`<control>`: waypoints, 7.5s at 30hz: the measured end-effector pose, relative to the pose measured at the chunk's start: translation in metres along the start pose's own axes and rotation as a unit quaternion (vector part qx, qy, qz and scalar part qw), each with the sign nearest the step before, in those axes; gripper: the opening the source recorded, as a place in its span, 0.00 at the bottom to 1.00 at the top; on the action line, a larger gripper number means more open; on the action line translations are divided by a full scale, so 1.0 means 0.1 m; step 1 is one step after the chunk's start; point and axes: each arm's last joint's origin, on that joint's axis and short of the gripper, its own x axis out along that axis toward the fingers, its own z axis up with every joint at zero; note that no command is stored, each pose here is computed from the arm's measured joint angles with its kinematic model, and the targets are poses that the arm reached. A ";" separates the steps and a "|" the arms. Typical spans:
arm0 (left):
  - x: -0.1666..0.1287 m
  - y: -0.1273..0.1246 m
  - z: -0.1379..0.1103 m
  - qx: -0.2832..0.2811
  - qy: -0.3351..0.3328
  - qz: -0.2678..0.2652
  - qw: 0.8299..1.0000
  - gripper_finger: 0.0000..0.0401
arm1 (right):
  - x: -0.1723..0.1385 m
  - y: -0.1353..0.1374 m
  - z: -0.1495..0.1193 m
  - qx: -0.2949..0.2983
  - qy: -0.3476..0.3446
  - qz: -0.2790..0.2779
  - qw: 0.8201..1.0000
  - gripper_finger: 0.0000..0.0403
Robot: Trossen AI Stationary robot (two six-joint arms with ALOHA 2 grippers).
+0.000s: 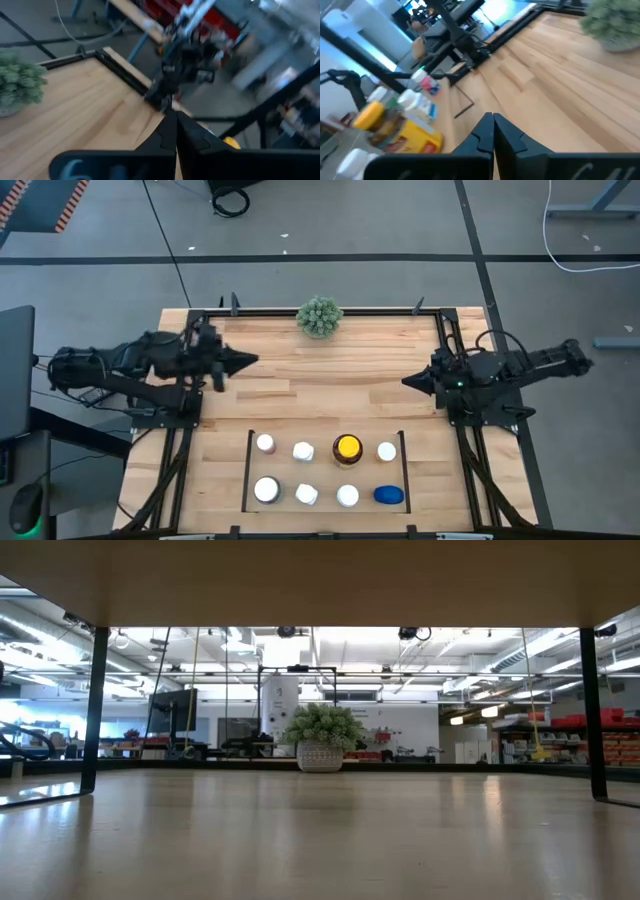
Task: Pick and place medicine bottles onto shelf by color
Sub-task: Return to Home Position
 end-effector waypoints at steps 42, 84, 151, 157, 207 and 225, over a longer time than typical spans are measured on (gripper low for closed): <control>-0.25 1.41 -1.58 -0.041 -0.117 -0.045 0.991 0.00 | 0.41 -1.01 -0.61 0.040 -0.136 -0.007 0.990 0.01; -0.23 1.44 -1.63 0.386 -0.093 0.017 0.918 0.06 | 0.12 -0.62 -0.19 -0.211 -0.402 0.158 0.877 0.05; -0.25 1.43 -1.61 0.378 -0.112 0.011 0.919 0.07 | 0.17 -0.57 -0.76 -0.205 -0.132 0.213 0.946 0.05; -0.25 1.43 -1.60 0.377 -0.115 0.011 0.919 0.09 | 0.01 -0.44 -0.54 -0.177 -0.265 0.276 0.907 0.05; -0.25 1.42 -1.59 0.375 -0.121 0.008 0.919 0.07 | -4.61 -0.51 1.18 0.066 -0.846 0.475 0.233 0.05; -0.25 1.42 -1.59 0.375 -0.122 0.008 0.919 0.07 | -5.14 -0.89 0.96 0.091 -0.866 0.471 0.139 0.05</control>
